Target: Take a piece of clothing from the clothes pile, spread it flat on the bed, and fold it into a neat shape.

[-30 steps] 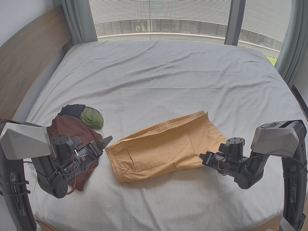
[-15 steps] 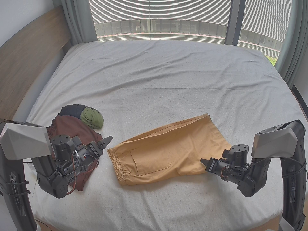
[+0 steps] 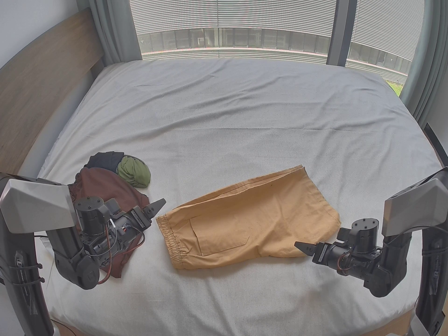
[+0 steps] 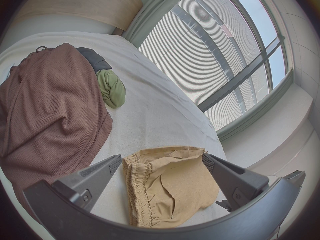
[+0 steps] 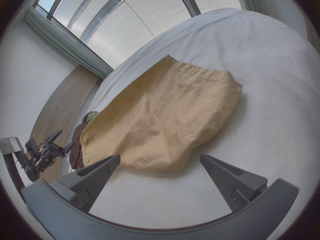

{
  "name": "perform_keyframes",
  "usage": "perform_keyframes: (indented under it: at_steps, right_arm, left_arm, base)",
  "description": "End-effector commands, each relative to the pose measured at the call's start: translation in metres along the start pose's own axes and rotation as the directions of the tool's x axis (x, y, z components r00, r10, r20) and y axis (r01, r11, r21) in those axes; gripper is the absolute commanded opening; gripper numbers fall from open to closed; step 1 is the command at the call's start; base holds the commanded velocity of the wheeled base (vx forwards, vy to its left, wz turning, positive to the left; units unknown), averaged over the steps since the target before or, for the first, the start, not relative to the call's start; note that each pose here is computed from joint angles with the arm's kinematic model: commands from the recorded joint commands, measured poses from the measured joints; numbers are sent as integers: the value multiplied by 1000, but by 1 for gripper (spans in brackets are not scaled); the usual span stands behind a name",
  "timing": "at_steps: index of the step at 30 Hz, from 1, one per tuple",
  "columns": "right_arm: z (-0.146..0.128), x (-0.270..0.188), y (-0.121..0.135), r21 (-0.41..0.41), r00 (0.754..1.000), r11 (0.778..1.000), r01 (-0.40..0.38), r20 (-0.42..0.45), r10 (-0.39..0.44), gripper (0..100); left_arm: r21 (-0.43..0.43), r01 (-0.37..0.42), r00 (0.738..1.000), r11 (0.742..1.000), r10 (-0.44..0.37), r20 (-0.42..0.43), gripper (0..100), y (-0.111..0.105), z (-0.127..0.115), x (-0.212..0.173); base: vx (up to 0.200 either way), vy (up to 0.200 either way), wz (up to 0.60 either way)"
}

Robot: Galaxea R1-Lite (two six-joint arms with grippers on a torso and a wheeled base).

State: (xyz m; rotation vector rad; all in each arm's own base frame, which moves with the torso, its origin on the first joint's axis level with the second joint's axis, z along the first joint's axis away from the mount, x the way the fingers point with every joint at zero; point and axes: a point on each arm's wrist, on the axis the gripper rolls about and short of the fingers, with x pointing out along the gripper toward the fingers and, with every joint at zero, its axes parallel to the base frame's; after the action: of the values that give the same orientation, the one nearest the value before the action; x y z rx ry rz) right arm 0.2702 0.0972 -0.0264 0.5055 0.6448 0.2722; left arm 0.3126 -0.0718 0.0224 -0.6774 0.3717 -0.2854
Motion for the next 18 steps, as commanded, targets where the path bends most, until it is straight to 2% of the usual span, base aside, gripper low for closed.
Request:
perform_keyframes:
  at_steps: [1,4,5,7,10,12,18]
  right_arm:
    - [10,-36,11,-20,998,999,-33,48,34,100]
    - [17,-52,17,-37,995,998,-54,76,57,100]
    - [21,-55,21,-44,992,995,-84,92,88,100]
    - [28,-54,26,-55,985,991,-125,113,130,100]
    - [34,-49,29,-61,980,988,-142,134,149,100]
    - [44,-37,35,-75,968,983,-169,174,180,100]
    - [50,1,33,-77,962,980,-182,195,193,100]
  left_arm:
    - [0,-1,1000,1000,1,-16,100,0,-5,0]
    - [-1,3,1000,1000,-3,-20,100,-2,-6,0]
    - [0,4,1000,1000,-4,-19,100,-2,-5,0]
    - [-1,6,1000,1000,-6,-26,100,-3,-7,0]
    - [-4,11,1000,1000,-11,-30,100,-4,-8,1]
    - [-4,16,999,1000,-16,-30,100,-6,-9,1]
    - [-19,60,997,998,-61,-53,100,-21,-16,2]
  base:
    - [0,0,0]
    - [0,0,0]
    - [0,0,0]
    - [0,0,0]
    - [0,0,0]
    - [0,0,0]
    - [0,0,0]
